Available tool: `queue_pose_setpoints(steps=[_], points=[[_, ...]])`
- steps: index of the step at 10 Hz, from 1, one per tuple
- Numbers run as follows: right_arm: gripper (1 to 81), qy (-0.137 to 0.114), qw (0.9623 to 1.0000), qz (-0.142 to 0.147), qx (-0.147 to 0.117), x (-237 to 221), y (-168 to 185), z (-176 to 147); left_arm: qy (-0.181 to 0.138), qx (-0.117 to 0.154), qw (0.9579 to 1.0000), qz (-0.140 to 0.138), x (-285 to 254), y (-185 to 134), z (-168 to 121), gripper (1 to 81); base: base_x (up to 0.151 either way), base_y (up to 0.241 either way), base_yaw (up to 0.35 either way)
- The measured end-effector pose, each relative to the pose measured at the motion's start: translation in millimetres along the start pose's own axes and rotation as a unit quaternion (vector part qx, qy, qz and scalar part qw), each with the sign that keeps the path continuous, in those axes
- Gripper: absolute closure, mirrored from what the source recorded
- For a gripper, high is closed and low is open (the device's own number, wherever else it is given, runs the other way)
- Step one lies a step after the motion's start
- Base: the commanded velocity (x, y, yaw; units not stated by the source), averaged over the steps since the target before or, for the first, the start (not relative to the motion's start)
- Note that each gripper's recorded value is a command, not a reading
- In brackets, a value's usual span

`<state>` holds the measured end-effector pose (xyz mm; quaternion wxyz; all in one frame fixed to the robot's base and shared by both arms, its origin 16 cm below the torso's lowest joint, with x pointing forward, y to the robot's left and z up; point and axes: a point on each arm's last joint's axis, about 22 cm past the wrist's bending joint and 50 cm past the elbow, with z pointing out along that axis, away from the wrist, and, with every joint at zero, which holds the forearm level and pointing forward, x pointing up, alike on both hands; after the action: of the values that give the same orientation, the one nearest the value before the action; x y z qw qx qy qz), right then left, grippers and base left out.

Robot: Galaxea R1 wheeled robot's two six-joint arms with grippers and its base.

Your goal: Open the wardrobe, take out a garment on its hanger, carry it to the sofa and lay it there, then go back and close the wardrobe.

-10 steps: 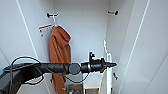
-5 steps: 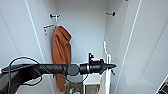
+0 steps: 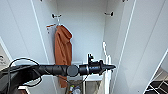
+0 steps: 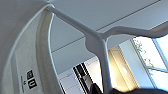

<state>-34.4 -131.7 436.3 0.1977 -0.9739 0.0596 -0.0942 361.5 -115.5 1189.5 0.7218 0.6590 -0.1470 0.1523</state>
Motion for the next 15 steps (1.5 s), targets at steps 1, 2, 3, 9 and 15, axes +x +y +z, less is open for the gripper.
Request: queue_pose_setpoints(steps=[1,2,3,9,15], points=[[1.0,0.000,1.0000,0.000,0.000,0,0,0,0.001,0.000,1.0000,0.000,1,0,0,81.1,-0.123,0.000,0.000],[1.0,0.001,1.0000,0.000,0.000,2,0,0,0.002,0.001,1.0000,0.000,1,-1,-1,81.1,-0.123,0.000,0.000],[1.0,0.001,1.0000,0.000,0.000,2,0,0,0.001,0.000,1.0000,0.000,1,0,-1,81.1,-0.126,0.000,0.000],[1.0,0.001,1.0000,-0.001,-0.001,2,1,0,0.001,0.001,1.0000,0.000,-3,-2,-6,81.1,-0.127,0.000,0.000],[1.0,0.001,1.0000,-0.001,-0.001,1,2,0,0.002,0.003,1.0000,0.000,-6,-3,-13,81.1,-0.103,0.000,0.000]])
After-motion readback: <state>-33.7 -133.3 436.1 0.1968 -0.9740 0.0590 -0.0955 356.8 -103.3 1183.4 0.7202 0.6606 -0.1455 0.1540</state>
